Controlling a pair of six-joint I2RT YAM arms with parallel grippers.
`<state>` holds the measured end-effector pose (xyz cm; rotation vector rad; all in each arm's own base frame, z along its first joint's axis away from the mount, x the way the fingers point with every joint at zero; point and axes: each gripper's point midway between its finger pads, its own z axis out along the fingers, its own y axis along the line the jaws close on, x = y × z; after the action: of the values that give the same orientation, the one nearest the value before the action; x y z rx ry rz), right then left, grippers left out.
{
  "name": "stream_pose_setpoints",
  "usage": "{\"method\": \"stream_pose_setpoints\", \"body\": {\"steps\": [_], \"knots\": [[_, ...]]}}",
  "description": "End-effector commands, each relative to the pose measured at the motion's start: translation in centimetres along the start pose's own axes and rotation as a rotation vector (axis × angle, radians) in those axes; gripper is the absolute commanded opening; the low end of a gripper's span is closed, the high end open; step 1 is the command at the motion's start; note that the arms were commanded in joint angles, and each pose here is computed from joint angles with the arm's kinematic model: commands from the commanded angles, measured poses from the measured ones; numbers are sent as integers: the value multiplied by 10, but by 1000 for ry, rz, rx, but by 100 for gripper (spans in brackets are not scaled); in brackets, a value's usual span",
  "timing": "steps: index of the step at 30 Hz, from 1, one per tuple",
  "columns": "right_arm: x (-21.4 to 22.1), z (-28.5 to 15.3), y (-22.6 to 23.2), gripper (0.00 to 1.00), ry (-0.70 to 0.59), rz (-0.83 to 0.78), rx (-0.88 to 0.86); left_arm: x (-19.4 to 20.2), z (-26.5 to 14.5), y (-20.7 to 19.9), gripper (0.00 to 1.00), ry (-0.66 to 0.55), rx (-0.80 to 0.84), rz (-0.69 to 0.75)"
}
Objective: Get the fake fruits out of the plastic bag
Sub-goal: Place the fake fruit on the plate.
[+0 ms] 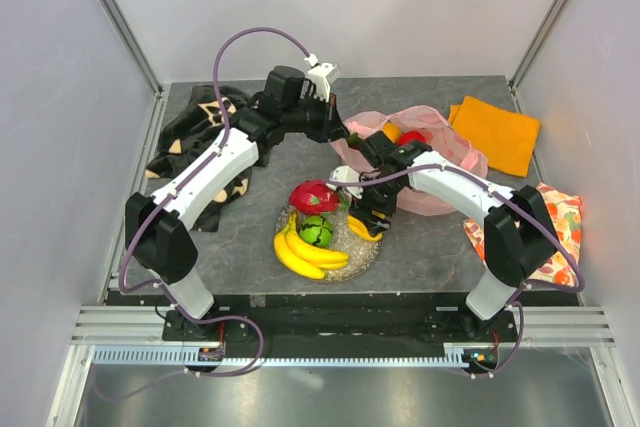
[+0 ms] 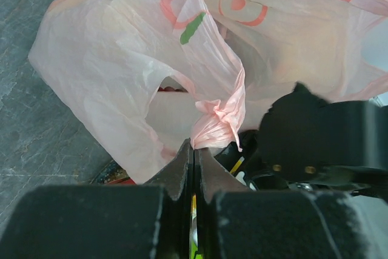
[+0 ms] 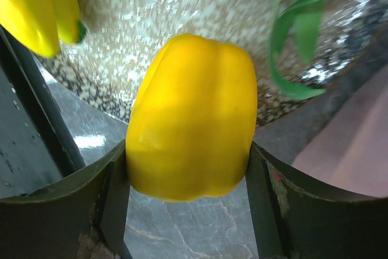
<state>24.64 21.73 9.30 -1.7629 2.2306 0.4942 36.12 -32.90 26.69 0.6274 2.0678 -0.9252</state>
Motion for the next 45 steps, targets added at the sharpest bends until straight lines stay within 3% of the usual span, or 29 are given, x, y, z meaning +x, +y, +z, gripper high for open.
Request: {"method": "stream_pose_setpoints", "body": {"steps": [1, 8, 16, 23, 24, 26, 31, 40, 45], "knots": [[2, 1, -3, 45, -25, -125, 43, -15, -7, -5, 2, -50, 10, 54], [-3, 15, -27, 47, -5, -129, 130, -10, -6, -3, 2, -38, 9, 49], [-11, 30, -52, 58, 15, -137, 202, -8, -6, -3, 2, -33, 9, 49], [-9, 31, -48, 81, 9, -132, 199, -5, -4, -3, 2, -25, 12, 47], [-8, 30, -47, 98, 9, -130, 200, -5, -4, -2, 2, -25, 12, 46], [-7, 24, -45, 98, 13, -127, 205, -4, -3, -2, 2, -23, 15, 41], [-20, -13, -41, 98, -8, -123, 233, -6, -1, -5, 2, -24, 33, 38], [-53, -142, -24, 98, -103, -247, 352, -7, 1, -5, 2, -23, 39, 33], [-57, -165, -51, 96, -162, -184, 412, -8, 5, -6, 2, -19, 47, 27]]}}
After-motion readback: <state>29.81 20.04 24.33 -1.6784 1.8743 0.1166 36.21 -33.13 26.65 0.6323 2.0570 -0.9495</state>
